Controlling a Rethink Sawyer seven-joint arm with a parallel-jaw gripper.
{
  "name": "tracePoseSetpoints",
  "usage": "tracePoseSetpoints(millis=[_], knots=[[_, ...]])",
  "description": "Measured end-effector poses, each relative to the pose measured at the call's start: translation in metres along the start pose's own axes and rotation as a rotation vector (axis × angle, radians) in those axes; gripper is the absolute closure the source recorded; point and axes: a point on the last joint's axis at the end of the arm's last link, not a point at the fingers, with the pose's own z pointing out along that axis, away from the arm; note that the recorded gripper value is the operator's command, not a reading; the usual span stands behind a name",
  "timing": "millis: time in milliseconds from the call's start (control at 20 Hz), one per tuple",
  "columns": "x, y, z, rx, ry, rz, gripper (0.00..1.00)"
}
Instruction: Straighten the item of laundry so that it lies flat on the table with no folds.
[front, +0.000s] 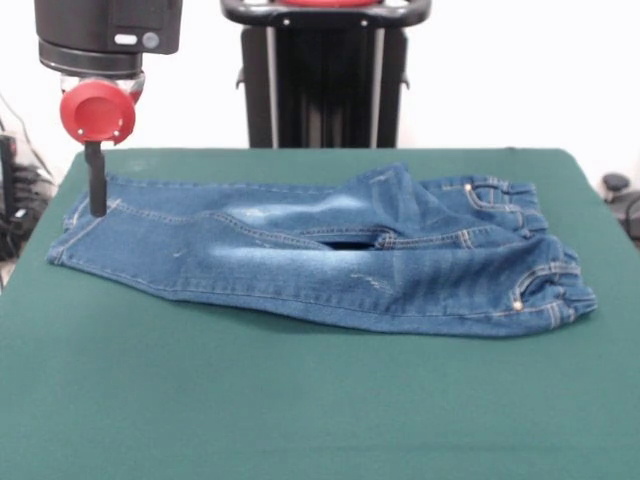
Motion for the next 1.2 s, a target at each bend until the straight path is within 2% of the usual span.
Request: tracePoseSetpoints(millis=[300, 550, 800, 1000, 1200], knots=[[0.002, -0.001, 0.003, 0.004, 0.005, 0.000, 0.00], [0.008, -0.006, 0.020, 0.023, 0.026, -0.001, 0.00], [0.020, -0.016, 0.045, 0.052, 0.060, -0.002, 0.00], [0.031, -0.023, 0.076, 0.072, 0.087, -0.002, 0.00], [0.038, -0.030, 0.096, 0.100, 0.091, -0.018, 0.00]])
